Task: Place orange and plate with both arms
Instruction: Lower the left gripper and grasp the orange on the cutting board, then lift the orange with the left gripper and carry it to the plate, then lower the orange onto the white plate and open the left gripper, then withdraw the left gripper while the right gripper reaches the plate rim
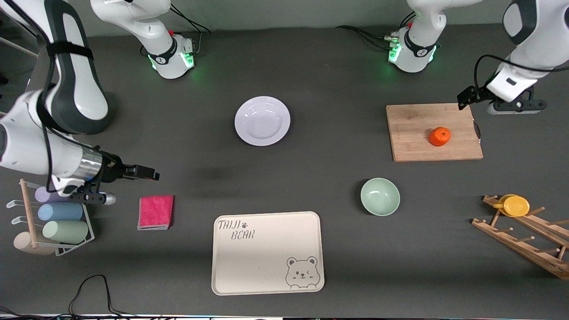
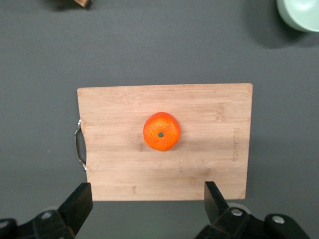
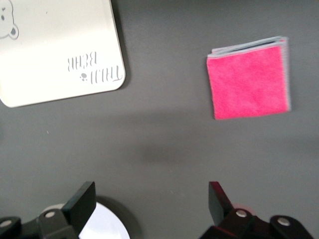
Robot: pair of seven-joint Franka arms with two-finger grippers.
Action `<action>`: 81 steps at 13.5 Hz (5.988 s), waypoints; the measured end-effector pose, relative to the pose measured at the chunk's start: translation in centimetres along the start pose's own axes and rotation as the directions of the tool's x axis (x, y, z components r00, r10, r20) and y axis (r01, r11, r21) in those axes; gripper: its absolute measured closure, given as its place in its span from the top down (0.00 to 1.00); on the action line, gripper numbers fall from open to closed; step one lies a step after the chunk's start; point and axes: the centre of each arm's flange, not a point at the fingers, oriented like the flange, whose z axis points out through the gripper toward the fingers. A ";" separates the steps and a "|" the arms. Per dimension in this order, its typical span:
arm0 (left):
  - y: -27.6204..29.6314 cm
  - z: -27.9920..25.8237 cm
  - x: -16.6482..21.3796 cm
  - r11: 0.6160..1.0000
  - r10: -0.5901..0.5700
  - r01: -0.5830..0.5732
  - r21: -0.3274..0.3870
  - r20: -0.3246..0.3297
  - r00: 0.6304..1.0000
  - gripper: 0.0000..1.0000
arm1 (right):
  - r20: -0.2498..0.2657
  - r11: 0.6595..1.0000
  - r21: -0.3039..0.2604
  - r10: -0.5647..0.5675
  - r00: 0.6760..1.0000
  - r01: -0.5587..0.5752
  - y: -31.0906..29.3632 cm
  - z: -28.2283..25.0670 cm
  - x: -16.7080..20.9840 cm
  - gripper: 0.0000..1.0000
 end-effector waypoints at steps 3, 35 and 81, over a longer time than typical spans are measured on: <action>0.2 5.6 0.2 1.000 0.003 -0.003 -0.001 -0.009 1.000 1.00 | 0.078 0.981 0.149 0.114 0.990 -0.124 0.6 5.5 1.4 1.00; 0.9 -4.4 6.0 0.999 0.038 -0.038 0.006 0.042 0.998 0.71 | 0.239 0.950 0.268 0.097 0.966 -0.161 2.6 9.4 -4.0 1.00; 62.6 0.1 -4.7 0.992 -0.127 0.127 -0.003 -0.037 0.991 1.00 | 0.209 0.632 0.729 0.158 0.965 -0.262 8.7 23.6 -14.5 1.00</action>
